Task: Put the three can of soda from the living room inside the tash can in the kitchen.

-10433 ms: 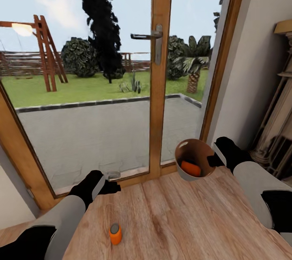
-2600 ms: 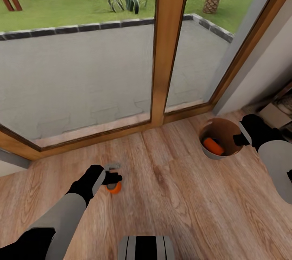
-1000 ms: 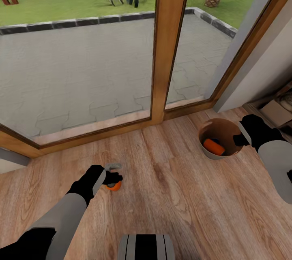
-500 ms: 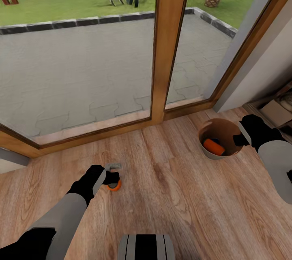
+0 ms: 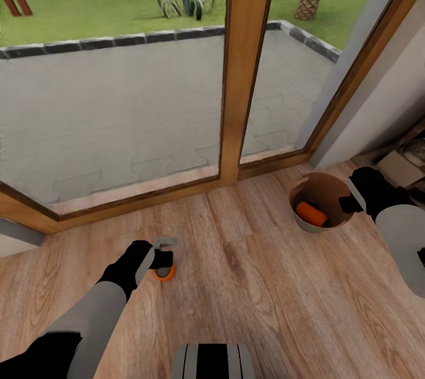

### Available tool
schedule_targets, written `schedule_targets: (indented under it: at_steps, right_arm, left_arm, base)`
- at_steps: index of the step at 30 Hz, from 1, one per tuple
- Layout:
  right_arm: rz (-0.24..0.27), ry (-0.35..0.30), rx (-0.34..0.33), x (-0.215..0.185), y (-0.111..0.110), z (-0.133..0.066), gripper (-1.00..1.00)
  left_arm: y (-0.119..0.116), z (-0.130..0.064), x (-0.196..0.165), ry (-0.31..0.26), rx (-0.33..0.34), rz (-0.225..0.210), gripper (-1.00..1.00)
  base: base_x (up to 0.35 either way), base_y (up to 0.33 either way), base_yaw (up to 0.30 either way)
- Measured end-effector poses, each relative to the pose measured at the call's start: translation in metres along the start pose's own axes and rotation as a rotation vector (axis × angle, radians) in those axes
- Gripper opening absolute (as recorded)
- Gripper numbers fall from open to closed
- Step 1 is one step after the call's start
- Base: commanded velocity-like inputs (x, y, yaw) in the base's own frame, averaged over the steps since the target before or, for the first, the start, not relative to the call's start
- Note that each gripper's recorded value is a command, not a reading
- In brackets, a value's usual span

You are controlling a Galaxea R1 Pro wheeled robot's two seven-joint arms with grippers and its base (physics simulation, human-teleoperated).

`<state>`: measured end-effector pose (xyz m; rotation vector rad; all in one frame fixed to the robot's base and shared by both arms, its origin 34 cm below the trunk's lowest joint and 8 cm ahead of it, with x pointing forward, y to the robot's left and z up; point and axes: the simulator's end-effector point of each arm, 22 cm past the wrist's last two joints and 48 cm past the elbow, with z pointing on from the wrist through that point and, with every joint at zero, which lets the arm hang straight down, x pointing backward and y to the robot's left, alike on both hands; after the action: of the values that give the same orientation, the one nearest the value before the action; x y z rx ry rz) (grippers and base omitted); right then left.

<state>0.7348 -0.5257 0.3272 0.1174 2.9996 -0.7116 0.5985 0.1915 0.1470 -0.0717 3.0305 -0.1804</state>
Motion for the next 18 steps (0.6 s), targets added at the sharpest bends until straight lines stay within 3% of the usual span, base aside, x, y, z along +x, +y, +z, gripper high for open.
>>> schedule_targets:
  at_steps: [18]
  right_arm:
    - [0.021,-0.042,-0.003,-0.009,-0.014,-0.029,-1.00]
  left_arm:
    - [-0.005,-0.025,-0.019,-0.048,0.004,0.006,-1.00]
  base:
    - [0.000,0.000,0.000]
